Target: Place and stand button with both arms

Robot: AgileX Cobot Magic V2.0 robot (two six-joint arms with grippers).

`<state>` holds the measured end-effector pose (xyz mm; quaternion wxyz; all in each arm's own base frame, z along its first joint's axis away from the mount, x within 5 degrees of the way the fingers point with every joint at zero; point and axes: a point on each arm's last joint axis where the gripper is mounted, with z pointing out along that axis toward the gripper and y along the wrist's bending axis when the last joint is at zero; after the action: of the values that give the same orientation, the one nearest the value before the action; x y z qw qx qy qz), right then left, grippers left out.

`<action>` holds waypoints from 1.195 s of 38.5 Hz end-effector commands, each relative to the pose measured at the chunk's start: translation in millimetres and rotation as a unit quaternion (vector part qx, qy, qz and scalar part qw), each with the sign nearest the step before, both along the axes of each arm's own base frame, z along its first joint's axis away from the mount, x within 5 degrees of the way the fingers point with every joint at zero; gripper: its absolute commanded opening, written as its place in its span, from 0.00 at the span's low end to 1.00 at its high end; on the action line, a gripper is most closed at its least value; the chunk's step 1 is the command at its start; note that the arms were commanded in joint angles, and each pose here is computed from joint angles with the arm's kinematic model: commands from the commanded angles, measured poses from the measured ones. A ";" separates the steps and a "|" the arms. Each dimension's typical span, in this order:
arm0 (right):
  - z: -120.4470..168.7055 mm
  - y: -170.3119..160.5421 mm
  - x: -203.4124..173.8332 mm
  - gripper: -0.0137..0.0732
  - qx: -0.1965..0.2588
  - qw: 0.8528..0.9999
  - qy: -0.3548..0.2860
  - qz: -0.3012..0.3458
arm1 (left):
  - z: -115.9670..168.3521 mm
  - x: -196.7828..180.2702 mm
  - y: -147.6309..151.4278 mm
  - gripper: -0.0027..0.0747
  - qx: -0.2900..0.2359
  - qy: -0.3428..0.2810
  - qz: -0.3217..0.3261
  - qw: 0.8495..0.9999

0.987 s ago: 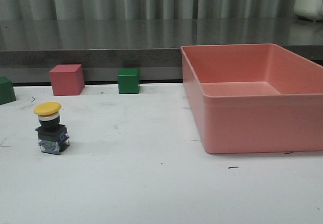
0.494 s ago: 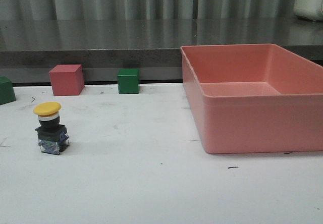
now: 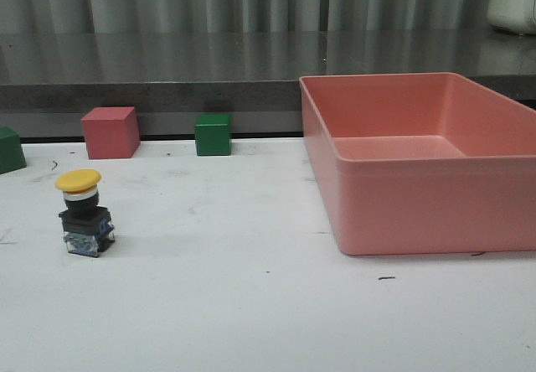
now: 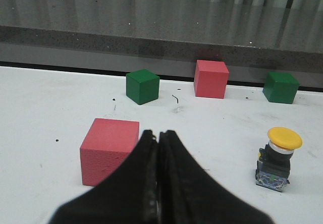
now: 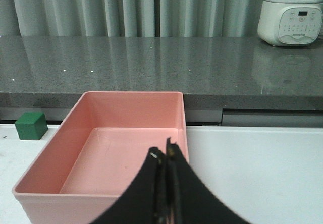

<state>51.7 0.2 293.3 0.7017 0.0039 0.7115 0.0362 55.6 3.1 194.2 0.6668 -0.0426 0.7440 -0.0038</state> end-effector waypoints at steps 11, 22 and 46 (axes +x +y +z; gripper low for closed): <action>14.9 0.7 -0.9 0.08 -0.009 0.999 -0.049 0.003 | 6.6 -1.1 -0.3 0.01 -0.007 -0.052 -0.001 0.999; 14.9 0.7 -0.9 0.08 -0.009 0.999 -0.049 0.003 | 6.6 -1.1 -0.3 0.01 -0.007 -0.052 -0.001 0.999; -35.3 5.8 9.8 0.08 0.000 0.998 -0.052 0.025 | 6.6 -1.1 -0.3 0.01 -0.007 -0.052 -0.001 0.999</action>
<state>61.7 5.9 252.3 0.6902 -0.0179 0.7216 0.0498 55.6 3.1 194.2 0.6668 -0.0426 0.7440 -0.0038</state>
